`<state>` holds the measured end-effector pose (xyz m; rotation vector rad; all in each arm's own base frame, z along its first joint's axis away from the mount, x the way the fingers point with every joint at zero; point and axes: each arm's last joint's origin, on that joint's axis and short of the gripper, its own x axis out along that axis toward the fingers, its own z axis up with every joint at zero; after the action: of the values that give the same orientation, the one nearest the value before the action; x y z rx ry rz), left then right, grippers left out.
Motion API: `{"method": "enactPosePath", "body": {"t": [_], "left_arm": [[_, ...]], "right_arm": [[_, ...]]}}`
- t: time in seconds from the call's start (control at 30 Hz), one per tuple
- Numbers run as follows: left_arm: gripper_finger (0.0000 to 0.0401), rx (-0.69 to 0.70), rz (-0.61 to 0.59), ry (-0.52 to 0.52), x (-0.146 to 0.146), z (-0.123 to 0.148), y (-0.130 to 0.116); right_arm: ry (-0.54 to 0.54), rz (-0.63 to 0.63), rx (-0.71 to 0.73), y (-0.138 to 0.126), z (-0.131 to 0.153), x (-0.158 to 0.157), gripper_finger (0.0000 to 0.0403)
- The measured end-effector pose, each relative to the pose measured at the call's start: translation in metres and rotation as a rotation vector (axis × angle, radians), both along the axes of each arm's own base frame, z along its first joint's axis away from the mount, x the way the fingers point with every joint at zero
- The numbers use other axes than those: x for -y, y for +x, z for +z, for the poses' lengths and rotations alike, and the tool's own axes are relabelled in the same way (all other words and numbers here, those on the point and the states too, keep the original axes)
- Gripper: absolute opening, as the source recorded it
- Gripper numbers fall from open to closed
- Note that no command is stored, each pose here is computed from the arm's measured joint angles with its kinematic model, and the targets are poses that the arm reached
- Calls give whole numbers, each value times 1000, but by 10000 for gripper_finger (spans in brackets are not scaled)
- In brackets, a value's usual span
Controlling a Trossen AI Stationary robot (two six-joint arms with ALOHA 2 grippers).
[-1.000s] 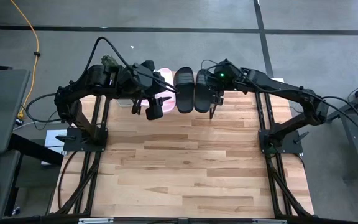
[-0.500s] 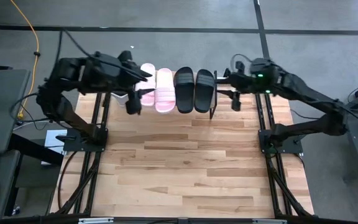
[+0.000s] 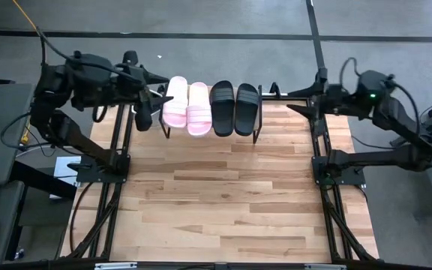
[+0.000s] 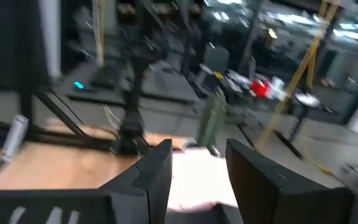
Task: Pick and place slides into the shelf
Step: Return to Home Position
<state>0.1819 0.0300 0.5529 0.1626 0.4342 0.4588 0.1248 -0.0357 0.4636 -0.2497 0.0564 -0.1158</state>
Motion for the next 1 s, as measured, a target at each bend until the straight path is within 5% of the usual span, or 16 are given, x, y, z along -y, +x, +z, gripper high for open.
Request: {"method": "enactPosePath", "body": {"t": [0.23, 0.4, 0.53, 0.8, 1.0], "left_arm": [[213, 67, -25, -4, 3, 9, -19], [205, 158, -62, -52, 6, 17, -41], [164, 202, -114, -74, 10, 21, -62], [13, 228, -111, -104, 15, 21, -106], [19, 251, -106, -106, 17, 21, -129]], "right_arm": [[55, 77, 107, -16, 10, -8, 131], [88, 101, 163, -21, 16, -10, 79], [102, 145, 199, -23, 19, -12, 13], [97, 165, 210, -24, 21, -13, 3], [98, 162, 234, -24, 23, -13, 1]]}}
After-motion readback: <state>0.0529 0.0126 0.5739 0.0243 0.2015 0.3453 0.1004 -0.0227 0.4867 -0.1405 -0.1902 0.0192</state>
